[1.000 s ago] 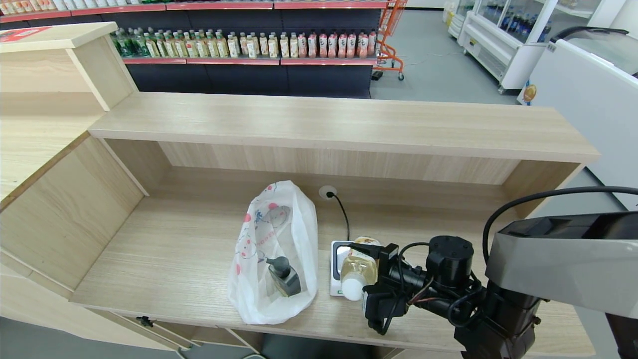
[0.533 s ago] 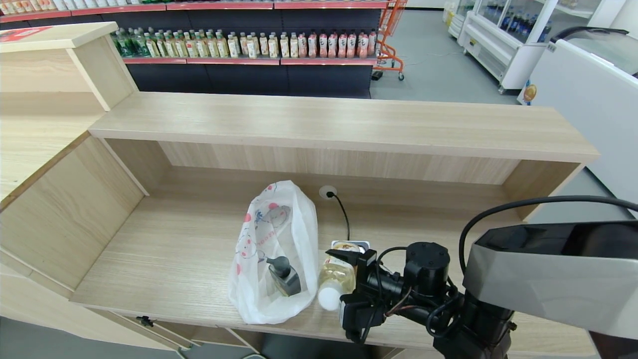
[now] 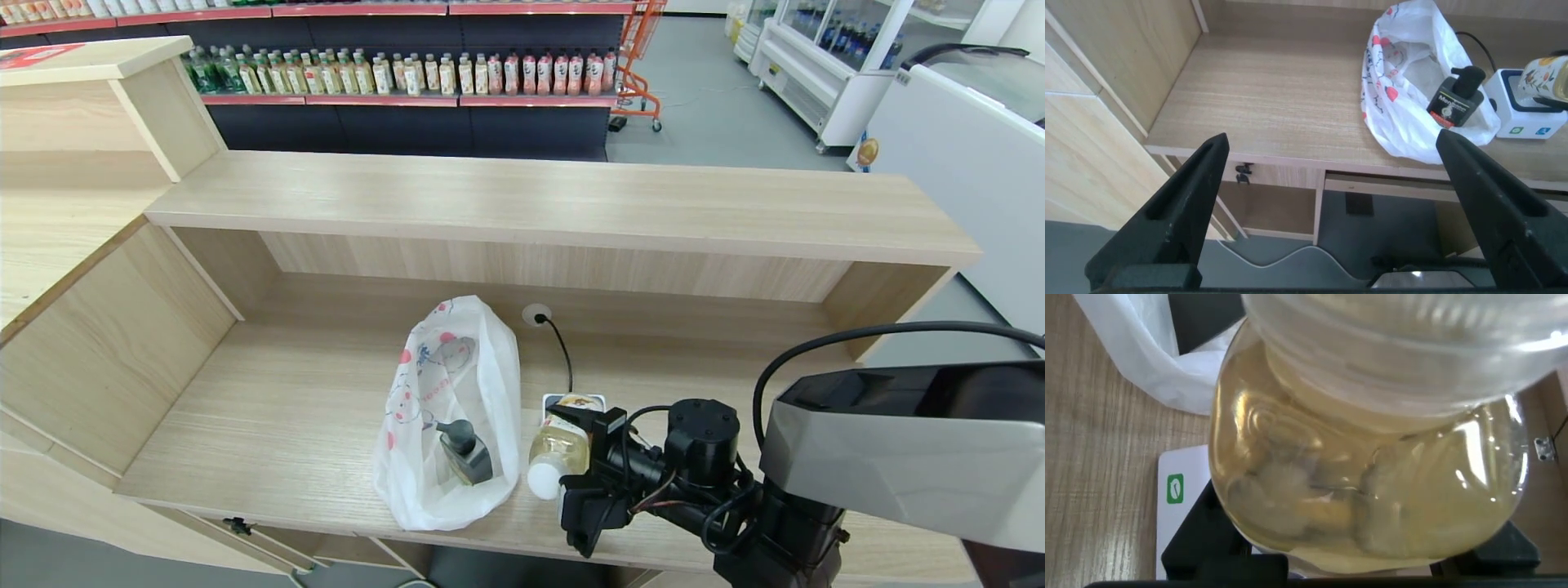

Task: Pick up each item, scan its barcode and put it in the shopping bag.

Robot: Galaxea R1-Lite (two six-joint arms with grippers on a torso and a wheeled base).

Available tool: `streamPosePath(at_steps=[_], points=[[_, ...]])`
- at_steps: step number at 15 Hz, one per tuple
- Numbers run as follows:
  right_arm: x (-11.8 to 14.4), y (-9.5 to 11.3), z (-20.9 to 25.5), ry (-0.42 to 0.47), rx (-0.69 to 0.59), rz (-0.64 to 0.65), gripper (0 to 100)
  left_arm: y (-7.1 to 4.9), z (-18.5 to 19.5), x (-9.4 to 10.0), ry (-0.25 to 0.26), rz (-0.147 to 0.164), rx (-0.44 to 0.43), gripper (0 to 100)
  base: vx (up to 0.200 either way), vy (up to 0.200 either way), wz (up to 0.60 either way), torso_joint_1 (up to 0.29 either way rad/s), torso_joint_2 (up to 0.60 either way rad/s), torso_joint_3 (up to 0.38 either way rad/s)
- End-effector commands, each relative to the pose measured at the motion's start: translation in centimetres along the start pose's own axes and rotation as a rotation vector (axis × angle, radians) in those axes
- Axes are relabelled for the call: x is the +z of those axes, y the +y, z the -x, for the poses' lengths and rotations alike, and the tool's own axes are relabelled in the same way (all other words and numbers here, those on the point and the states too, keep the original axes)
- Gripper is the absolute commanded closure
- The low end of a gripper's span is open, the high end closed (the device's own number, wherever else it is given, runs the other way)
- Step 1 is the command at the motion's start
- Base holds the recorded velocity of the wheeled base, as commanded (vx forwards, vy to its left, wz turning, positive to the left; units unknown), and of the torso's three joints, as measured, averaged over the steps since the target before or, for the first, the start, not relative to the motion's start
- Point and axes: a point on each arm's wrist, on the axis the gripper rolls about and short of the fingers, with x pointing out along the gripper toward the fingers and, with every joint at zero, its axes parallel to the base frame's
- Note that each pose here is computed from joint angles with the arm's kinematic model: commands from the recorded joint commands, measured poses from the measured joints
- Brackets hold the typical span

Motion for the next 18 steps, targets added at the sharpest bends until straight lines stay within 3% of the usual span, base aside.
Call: streamPosePath(at_steps=[1,15,17,18], points=[[-0.1,0.1,0.0,0.002,0.005,-0.001,100,0.0,0.0,0.0,-0.001,0.000,0.000,0,0.000,0.000,0.00,0.000,0.00,0.000],[-0.9,0.2,0.1,0.023,0.006,-0.007,100,0.0,0.0,0.0,-0.001,0.002,0.000,0,0.000,0.000,0.00,0.000,0.00,0.000],[-0.4,-1.2,0.2,0.028,-0.041,-0.012,100,0.0,0.0,0.0,-0.001,0.000,0.000,0,0.000,0.000,0.00,0.000,0.00,0.000],[0.7,-3.1,0.5,0.050,-0.109,-0.056,100,0.0,0.0,0.0,-0.001,0.000,0.000,0,0.000,0.000,0.00,0.000,0.00,0.000]])
